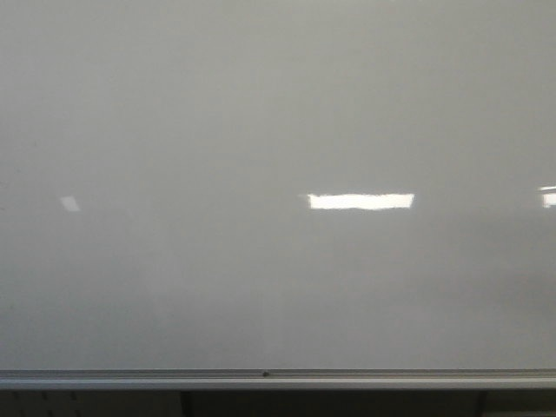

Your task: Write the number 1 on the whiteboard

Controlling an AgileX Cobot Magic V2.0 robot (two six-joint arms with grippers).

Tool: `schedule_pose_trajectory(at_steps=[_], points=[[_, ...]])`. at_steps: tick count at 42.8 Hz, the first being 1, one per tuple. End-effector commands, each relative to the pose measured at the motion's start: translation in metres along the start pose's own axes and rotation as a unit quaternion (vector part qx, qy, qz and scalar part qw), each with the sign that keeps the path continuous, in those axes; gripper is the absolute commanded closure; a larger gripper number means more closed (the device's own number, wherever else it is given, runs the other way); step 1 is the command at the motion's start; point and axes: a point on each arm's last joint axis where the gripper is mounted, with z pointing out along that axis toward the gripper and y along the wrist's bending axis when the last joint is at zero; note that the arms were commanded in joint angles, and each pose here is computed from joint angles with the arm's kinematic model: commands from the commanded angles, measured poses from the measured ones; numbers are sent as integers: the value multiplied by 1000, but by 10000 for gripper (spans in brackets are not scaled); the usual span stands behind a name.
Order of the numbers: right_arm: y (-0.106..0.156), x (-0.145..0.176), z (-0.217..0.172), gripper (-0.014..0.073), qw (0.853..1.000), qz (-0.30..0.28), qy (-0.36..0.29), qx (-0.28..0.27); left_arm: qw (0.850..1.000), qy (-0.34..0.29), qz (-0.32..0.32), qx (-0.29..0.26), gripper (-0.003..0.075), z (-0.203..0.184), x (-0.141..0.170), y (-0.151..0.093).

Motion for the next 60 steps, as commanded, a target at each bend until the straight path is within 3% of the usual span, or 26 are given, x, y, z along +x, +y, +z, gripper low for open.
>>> schedule_pose_trajectory(at_steps=[1, 9, 20, 28, 32, 39, 42, 45, 52, 60], points=[[4, -39, -10, 682, 995, -5, -95, -9, 994, -105, -10, 1, 741, -3, -21, 0], [13, -90, -28, 657, 994, 15, -105, -23, 992, -123, -10, 4, 741, -8, -69, -1], [20, -134, -9, 657, 999, 30, -29, -26, 999, 33, -5, 7, 741, 21, -96, -3], [20, -136, 8, 650, 999, 31, -1, -20, 998, 64, -5, 6, 736, 38, -95, -3], [20, -136, 8, 567, 999, 31, 1, -20, 998, 64, -5, 6, 652, 39, -95, -3], [20, -136, 8, 242, 999, 31, 3, -20, 998, 64, -5, 6, 244, 39, -94, -3], [20, -135, 8, 152, 999, 31, 3, -20, 998, 65, -5, 6, 144, 39, -94, -3], [20, -135, 8, 106, 999, 31, 2, -20, 998, 66, -5, 6, 113, 39, -93, -3], [20, -136, 8, 109, 999, 31, -2, -20, 997, 82, 12, 4, 113, 47, -93, -2], [20, -136, 8, 109, 999, 31, -1, -20, 988, 128, 89, -14, 113, 79, -101, 4]])
